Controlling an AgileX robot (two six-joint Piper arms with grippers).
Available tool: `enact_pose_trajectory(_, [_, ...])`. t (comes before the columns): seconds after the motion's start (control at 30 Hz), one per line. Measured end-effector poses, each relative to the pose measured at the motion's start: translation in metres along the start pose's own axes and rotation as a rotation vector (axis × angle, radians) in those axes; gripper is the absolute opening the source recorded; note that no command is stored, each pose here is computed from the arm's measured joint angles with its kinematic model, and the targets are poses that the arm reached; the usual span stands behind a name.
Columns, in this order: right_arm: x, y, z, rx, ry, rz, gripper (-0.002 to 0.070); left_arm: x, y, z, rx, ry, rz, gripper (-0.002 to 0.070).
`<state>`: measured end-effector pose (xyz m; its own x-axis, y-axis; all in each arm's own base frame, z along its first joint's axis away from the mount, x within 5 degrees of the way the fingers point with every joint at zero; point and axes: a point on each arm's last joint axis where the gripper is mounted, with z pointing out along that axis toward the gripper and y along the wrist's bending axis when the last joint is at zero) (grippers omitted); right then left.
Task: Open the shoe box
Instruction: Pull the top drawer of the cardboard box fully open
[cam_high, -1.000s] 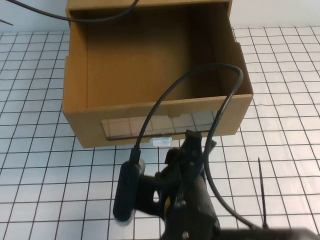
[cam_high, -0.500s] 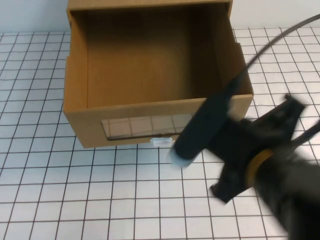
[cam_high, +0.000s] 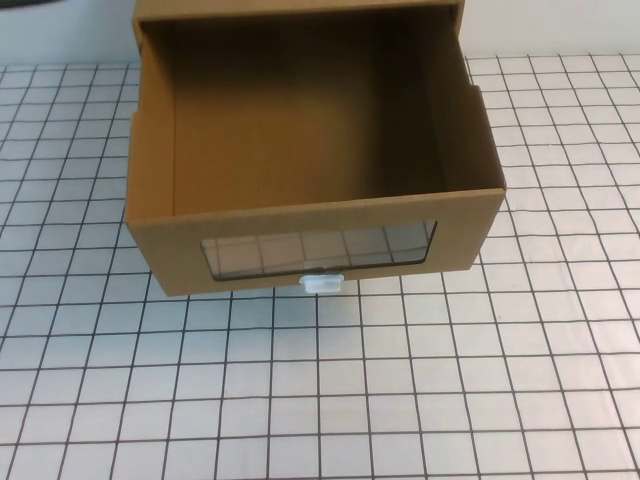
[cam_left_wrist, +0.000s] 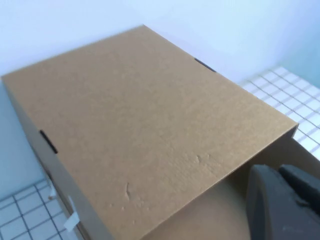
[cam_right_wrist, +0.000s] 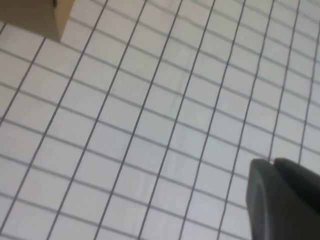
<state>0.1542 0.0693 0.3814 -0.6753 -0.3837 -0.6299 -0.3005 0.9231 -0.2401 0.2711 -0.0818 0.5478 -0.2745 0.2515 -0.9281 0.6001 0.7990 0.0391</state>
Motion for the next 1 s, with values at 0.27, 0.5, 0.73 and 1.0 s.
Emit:
enact_pose_trajectory(0.27, [0.029,-0.005,-0.008,-0.169,0.038,0.069,-0.0013,0.057,-0.028,-0.048,-0.117,-0.131,0.015,-0.0002])
enact_pose_trajectory(0.5, [0.075,0.002,-0.025,-0.272,-0.176,0.143,-0.0013,0.159,-0.062,-0.095,-0.264,-0.282,0.009,-0.0002])
enact_pose_trajectory(0.73, [0.123,0.008,-0.024,-0.317,-0.377,0.212,-0.0013,0.252,-0.091,-0.122,-0.324,-0.387,0.012,-0.0002])
enact_pose_trajectory(1.0, [0.161,0.016,-0.015,-0.365,-0.489,0.261,-0.0013,0.317,-0.106,-0.121,-0.331,-0.418,0.023,-0.0002])
